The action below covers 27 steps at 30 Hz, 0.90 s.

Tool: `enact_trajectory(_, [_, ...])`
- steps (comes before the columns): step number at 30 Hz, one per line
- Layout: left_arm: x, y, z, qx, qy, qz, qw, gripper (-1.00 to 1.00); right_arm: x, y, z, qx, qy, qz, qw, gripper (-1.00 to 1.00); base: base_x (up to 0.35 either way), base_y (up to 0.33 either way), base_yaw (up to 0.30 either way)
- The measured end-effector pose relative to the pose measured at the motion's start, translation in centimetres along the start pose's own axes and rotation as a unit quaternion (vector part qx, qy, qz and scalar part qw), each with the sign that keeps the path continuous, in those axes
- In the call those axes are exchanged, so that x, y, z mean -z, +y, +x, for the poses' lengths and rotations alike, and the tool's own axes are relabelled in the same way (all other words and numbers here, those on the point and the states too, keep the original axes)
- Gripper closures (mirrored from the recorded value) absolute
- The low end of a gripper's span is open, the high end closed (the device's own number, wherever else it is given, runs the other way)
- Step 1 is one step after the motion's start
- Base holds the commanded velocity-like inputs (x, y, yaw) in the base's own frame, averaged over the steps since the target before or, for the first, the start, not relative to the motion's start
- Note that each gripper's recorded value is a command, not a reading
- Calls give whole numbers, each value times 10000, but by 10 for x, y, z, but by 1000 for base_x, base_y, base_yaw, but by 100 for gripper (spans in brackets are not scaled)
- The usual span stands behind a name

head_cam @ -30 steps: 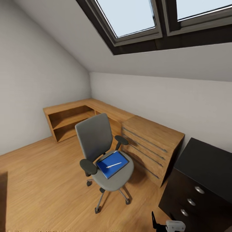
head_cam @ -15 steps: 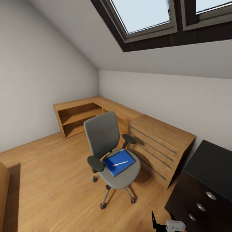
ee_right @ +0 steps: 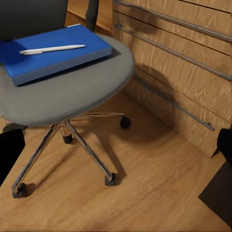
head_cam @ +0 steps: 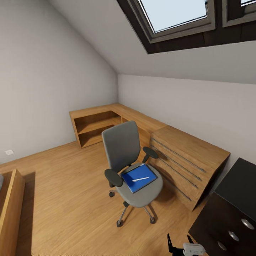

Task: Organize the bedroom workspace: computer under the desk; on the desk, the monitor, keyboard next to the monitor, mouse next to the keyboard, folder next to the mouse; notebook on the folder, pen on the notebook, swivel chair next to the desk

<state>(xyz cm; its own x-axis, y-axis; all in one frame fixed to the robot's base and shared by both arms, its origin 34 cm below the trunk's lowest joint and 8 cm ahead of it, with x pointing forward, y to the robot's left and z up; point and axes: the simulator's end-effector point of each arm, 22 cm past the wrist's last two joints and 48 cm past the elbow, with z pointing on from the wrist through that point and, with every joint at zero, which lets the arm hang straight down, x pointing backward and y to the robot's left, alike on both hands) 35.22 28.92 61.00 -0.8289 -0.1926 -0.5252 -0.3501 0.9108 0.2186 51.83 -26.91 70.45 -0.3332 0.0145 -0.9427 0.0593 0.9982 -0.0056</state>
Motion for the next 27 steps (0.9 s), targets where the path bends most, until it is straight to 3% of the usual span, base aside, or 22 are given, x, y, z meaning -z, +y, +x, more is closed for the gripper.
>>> enact_trajectory(6, [0,0,1,-9,4,3,10000,-100,1,-2,17,27,365,-9,9993,-100,161,193,49])
enact_trajectory(27, [0,0,1,-8,7,2,10000,-100,0,-3,17,40,381,-5,9993,-100,29,29,1])
